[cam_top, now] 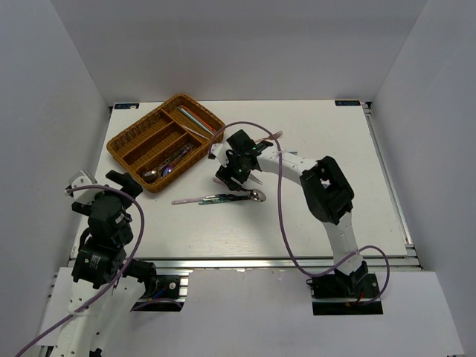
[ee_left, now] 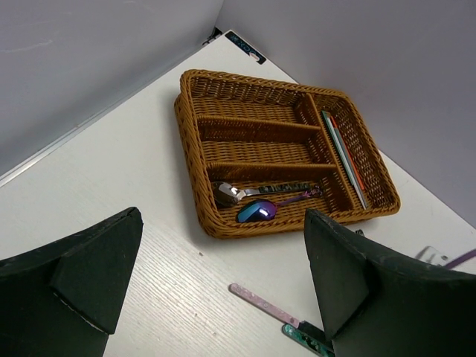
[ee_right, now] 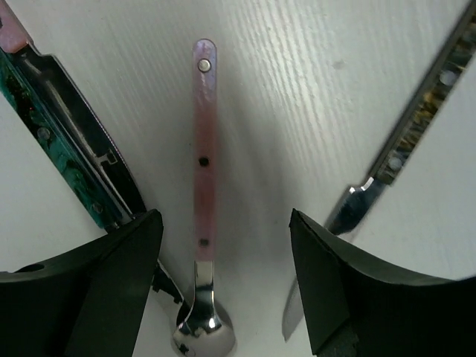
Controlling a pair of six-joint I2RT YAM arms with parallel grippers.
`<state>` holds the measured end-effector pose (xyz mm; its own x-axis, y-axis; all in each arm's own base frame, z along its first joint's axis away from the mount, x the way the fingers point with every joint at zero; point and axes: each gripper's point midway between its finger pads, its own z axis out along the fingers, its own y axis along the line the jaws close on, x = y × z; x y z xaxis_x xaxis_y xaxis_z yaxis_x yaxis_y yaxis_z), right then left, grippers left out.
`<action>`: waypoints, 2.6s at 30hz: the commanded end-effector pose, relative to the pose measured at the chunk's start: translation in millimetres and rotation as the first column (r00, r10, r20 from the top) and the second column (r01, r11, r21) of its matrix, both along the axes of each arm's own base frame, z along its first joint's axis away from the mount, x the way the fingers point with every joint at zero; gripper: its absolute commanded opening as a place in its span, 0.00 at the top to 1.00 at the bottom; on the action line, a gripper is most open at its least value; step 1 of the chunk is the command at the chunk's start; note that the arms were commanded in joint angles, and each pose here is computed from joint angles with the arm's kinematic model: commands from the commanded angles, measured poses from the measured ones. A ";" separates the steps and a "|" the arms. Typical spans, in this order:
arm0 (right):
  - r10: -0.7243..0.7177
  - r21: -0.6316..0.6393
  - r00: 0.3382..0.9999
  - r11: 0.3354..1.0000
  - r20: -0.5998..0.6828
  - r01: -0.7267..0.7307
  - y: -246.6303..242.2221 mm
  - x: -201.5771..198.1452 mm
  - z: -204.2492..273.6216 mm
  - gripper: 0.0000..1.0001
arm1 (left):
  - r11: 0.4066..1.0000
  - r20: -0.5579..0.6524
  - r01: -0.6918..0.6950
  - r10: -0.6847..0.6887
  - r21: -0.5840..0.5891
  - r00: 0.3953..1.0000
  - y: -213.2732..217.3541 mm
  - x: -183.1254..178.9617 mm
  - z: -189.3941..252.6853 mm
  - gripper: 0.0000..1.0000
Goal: Sort the eating utensils into containers
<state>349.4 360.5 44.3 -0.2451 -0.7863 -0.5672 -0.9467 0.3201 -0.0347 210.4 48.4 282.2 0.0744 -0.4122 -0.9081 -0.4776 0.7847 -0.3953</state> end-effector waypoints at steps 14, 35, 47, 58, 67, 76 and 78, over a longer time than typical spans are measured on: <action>0.083 -0.044 0.995 0.995 -0.063 -0.086 3.0 -9.7 -21.1 0.89 | 0.999 -0.014 0.042 -0.041 0.016 0.999 -7.0 6.0 -3.1 0.02; -0.356 0.741 0.893 0.514 -0.275 0.432 106.6 51.1 240.6 1.00 | 0.999 0.016 -0.049 0.049 0.000 0.999 9.1 -6.4 1.5 0.02; -0.407 0.476 0.332 -0.329 -0.851 0.816 155.7 117.1 192.6 1.00 | 0.998 0.027 -0.059 0.060 -0.003 0.998 11.4 -8.5 2.7 0.02; -0.438 0.391 0.215 -0.366 -0.873 0.845 182.1 111.3 120.5 1.00 | 0.999 0.036 -0.034 0.035 -0.005 0.999 7.9 -7.8 4.5 0.02; -0.440 0.420 0.260 -0.316 -0.860 0.851 215.1 108.4 106.9 0.89 | 1.000 0.049 -0.017 0.017 -0.006 0.999 5.9 -9.3 6.3 0.02; -0.436 0.595 0.455 -0.270 -0.777 0.757 168.8 79.3 207.2 0.11 | 1.000 0.045 0.005 -0.005 0.006 0.999 3.0 -8.5 9.5 0.02; -0.467 0.626 0.479 -0.233 -0.744 0.744 149.4 71.0 207.0 0.11 | 1.000 0.048 0.013 -0.014 0.013 0.999 2.0 -8.5 12.1 0.02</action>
<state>421.8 536.0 155.8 -0.5321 0.7392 -0.4129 -0.0306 0.4705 0.8819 200.4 54.1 292.0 0.1281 -0.4142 -0.9011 -0.4664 0.7767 -0.4233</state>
